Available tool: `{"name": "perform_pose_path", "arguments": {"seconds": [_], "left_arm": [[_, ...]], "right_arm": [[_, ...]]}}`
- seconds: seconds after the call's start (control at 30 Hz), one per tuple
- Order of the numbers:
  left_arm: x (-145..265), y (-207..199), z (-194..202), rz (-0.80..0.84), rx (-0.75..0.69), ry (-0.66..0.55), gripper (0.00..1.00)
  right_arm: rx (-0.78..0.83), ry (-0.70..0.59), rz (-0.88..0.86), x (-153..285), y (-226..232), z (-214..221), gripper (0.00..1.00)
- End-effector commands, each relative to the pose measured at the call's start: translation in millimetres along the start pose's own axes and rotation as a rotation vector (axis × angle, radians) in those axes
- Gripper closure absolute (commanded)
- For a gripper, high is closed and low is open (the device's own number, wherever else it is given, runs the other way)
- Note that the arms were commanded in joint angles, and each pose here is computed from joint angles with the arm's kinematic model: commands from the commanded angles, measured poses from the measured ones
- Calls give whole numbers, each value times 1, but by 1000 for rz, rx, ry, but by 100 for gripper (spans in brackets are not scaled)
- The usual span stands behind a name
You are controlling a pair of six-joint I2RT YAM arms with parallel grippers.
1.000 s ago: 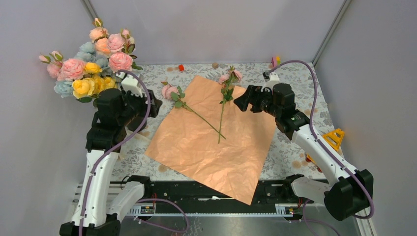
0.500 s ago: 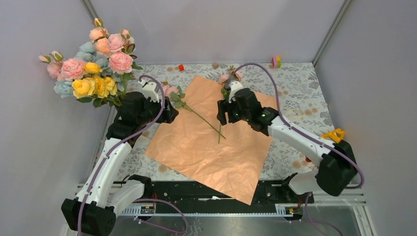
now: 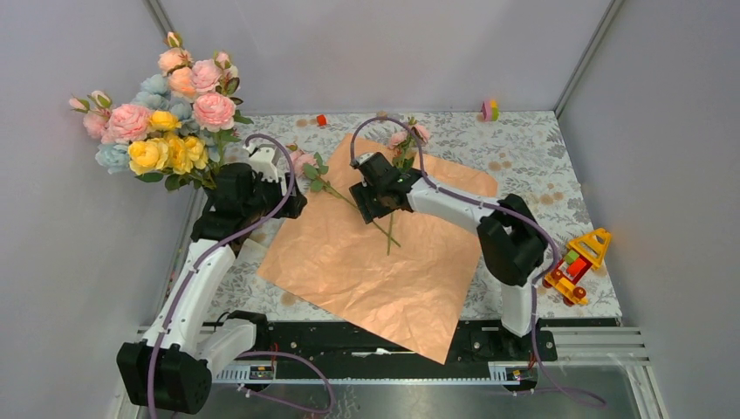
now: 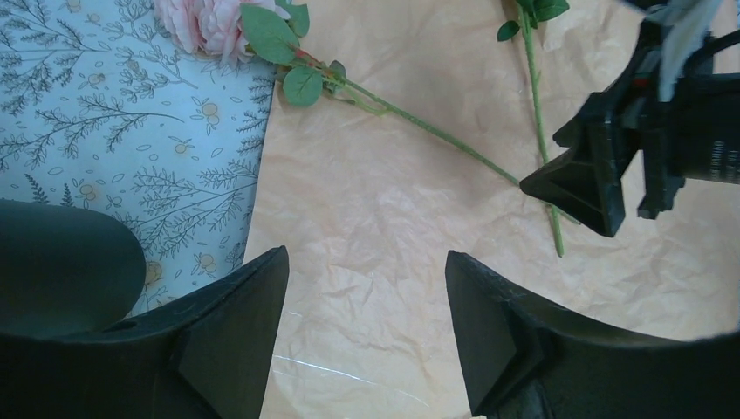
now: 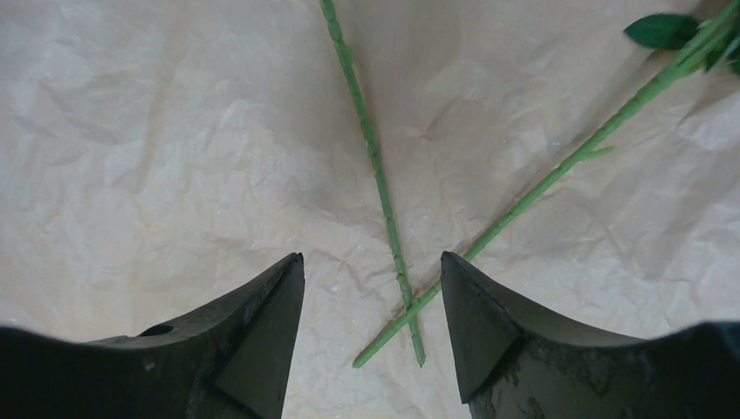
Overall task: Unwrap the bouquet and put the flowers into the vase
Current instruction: Insert the fake flower into the vase, then pick up the fake flower from the wrapping paper.
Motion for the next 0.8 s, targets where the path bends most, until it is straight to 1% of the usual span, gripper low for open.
{"name": "perform_pose_path", "arguments": {"seconds": [0.0, 0.13, 0.33, 0.6, 0.77], "left_arm": [[-6, 7, -5, -19, -41, -38, 29], [-10, 7, -1, -15, -37, -29, 29], [-14, 7, 1, -3, -35, -15, 28], [-15, 8, 2, -11, -38, -10, 28], [-16, 9, 2, -12, -38, -10, 28]], "right_arm": [[8, 85, 18, -14, 4, 8, 36], [33, 114, 28, -33, 6, 12, 38], [54, 143, 52, -53, 6, 16, 47], [82, 146, 85, -64, 7, 16, 60], [102, 155, 101, -68, 6, 19, 66]]}}
Point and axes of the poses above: each gripper's point midway between its finger pads, its own x axis back along the fingers, its own y axis along the line the jaws close on, z = x × y, the point moved 2 cm from there along x, back along the fingers, and after that the axes turned 6 degrees about x, right-handed, at the moved point
